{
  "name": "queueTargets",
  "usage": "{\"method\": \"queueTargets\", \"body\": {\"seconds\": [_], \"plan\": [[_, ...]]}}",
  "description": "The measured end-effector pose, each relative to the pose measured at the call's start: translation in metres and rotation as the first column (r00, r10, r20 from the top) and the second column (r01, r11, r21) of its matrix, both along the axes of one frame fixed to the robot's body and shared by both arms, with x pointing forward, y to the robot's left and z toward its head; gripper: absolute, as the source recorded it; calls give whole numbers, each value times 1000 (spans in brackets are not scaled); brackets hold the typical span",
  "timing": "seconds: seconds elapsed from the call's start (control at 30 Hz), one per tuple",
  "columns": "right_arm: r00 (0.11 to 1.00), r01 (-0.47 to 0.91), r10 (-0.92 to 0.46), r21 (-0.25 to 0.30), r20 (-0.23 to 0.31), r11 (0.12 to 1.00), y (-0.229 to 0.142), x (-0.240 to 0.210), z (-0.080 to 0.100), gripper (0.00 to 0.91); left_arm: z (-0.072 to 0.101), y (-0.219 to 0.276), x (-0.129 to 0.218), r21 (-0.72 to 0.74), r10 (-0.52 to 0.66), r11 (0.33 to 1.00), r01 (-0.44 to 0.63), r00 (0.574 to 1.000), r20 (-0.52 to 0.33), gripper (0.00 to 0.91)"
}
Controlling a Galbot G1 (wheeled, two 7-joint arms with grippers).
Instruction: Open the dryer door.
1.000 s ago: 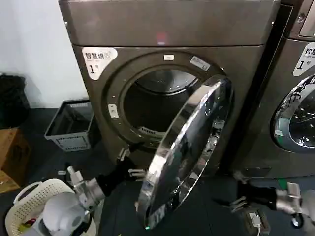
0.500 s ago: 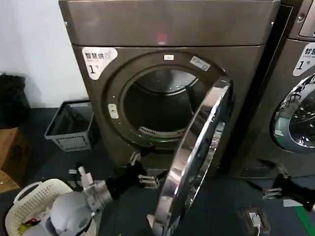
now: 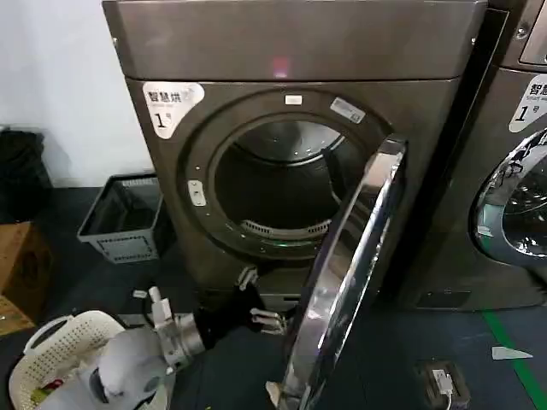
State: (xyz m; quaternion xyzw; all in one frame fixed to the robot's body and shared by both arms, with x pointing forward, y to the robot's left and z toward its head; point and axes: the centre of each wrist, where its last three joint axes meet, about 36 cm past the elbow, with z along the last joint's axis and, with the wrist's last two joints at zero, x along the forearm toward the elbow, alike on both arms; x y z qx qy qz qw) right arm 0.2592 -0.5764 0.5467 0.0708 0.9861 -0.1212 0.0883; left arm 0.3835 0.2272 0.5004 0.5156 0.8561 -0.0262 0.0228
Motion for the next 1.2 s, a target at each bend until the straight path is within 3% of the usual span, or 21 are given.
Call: {"method": "queueTargets", "body": {"seconds": [0.3,0.4,0.8,1.2], "plan": [[945,327,-326,-48,20,944,-7,-32,20,907,-4,-26,5,-3,-84,996,84,996,-10,907],[923,384,-384,-30,15,923,-8,-44,23,907,-7,-31,8,-4,-100,995,100,995,-6,907],[825,565,-564,-38,44,824,-11,-80,44,907,-25,-69,20,-6,-178,984,178,984,-13,907],[687,722,-723,-170,68,670,-14,-110,61,907,-43,-115,34,-34,-222,975,222,975,-4,907]]}}
